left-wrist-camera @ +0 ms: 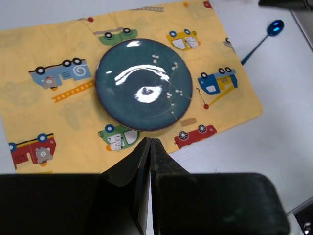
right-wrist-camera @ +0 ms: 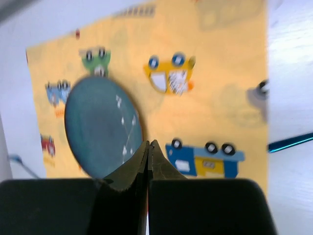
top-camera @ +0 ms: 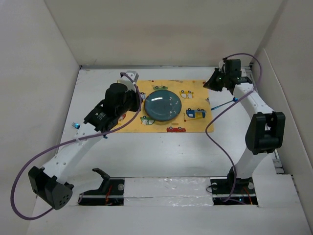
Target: Set the dinner table for one person
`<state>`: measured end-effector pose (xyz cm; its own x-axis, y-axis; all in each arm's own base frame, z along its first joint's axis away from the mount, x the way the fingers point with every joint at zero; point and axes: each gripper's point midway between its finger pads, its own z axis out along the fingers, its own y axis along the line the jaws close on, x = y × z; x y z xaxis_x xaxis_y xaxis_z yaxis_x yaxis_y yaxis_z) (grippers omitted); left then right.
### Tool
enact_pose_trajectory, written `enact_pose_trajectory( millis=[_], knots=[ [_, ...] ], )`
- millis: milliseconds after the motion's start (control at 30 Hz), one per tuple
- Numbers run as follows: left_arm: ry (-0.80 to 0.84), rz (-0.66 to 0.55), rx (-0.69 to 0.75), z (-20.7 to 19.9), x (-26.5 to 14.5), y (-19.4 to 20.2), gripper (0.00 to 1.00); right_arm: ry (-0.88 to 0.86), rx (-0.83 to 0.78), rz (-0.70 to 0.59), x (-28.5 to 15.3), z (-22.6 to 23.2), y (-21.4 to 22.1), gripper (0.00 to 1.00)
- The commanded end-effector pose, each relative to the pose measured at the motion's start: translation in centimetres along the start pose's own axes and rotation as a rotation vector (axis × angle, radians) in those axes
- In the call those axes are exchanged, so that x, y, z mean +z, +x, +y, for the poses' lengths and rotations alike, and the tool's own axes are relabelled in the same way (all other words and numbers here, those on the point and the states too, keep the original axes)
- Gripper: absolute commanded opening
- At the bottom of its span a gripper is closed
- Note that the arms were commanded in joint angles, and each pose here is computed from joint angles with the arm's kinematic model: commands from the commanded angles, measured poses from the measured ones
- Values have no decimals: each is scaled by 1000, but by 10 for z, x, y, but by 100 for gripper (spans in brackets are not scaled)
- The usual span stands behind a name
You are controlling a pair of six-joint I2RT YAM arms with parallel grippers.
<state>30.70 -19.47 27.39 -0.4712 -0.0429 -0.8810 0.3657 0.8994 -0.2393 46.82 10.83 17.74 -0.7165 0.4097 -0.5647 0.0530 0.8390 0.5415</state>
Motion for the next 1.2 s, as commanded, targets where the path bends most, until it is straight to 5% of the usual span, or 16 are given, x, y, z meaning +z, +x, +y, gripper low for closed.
enact_pose_trajectory(
  millis=[0,100,333,367,400,500,700,933,1067,1100,1167],
  knots=[
    [69,-31,58,-31,-21,3,0,184,40,-259,-30,-26,-81,0],
    [92,-16,56,-41,-19,11,1,283,96,-360,-34,-55,-127,0],
    [65,-33,-17,-47,-2,-4,32,480,146,-496,-18,-115,-208,0],
    [62,-31,-11,-48,4,-6,36,498,139,-507,-18,-122,-215,10],
    [58,-33,-6,-48,6,-7,39,532,141,-497,-6,-135,-213,31],
    [19,-34,-5,-46,20,-12,45,547,136,-521,-4,-146,-228,53],
    [2,-15,-23,-51,47,-12,47,510,97,-443,45,-169,-217,59],
    [-11,9,-37,-53,62,-8,48,530,107,-413,72,-189,-205,52],
    [-24,15,-43,-50,63,-5,48,527,113,-403,82,-195,-201,35],
    [-27,17,-42,-50,62,-4,48,531,113,-402,82,-196,-200,16],
    [-30,8,-39,-49,59,-8,48,541,115,-424,79,-196,-203,2]
  ],
)
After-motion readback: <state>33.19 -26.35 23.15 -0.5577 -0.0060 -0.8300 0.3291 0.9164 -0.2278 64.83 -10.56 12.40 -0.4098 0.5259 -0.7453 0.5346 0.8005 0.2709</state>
